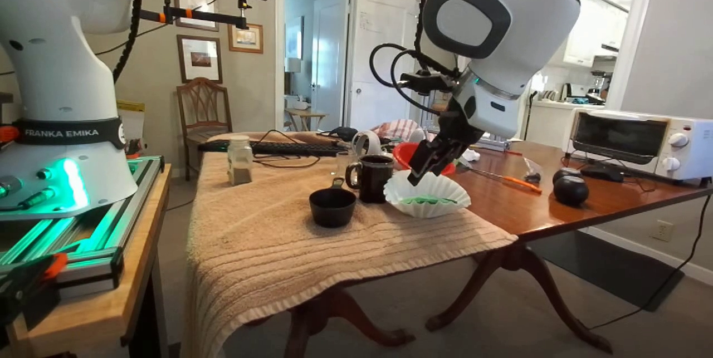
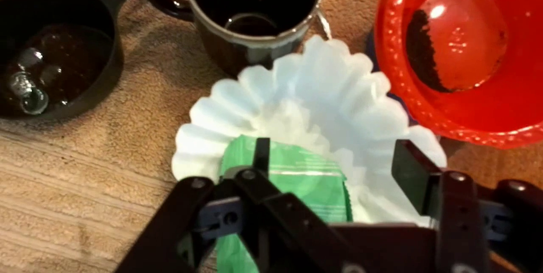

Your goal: Place the orange bowl on top of the blue tape, remove the green object from the coffee filters and then place the coffee filters on the orange bowl

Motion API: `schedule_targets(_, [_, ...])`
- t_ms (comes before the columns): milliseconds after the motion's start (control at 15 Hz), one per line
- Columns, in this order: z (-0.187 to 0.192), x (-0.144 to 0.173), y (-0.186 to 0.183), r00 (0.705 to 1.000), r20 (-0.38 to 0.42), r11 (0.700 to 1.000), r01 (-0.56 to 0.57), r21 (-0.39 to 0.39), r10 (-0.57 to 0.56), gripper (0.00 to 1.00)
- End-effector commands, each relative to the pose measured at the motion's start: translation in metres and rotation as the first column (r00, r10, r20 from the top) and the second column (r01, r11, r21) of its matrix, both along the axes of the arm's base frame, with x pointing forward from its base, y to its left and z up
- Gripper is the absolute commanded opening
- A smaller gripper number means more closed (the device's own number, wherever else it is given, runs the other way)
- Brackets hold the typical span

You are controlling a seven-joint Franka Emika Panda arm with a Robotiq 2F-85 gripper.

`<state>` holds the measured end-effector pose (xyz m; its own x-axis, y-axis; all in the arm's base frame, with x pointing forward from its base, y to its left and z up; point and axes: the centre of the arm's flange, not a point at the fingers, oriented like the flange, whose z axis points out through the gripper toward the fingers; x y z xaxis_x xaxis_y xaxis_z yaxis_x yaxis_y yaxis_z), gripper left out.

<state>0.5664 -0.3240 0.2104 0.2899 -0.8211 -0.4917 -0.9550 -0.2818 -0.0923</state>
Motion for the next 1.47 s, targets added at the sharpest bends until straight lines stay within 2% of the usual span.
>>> schedule_targets(0, [-0.011,-0.024,0.006,0.999,0.032,1.0,0.015,-0.006,-0.015,0.77])
schedule_targets(267, [-0.018,-0.02,0.005,0.998,0.061,0.999,0.019,-0.037,-0.016,0.73])
schedule_targets(733, [-0.022,-0.006,0.005,0.998,0.064,0.998,0.013,-0.069,-0.009,0.86])
schedule_targets(800, [-0.024,-0.005,0.005,0.998,0.057,0.998,0.016,-0.068,-0.012,0.84])
schedule_targets(867, [-0.026,-0.004,0.004,0.998,0.053,0.997,0.021,-0.071,-0.017,0.86])
schedule_targets(1267, [-0.035,-0.011,-0.005,0.996,-0.018,0.994,0.088,-0.07,-0.09,0.78])
schedule_targets(1333, [-0.037,-0.01,-0.006,0.995,-0.024,0.993,0.093,-0.07,-0.095,0.73])
schedule_targets(1400, [-0.037,-0.01,-0.006,0.995,-0.025,0.992,0.098,-0.073,-0.1,0.53])
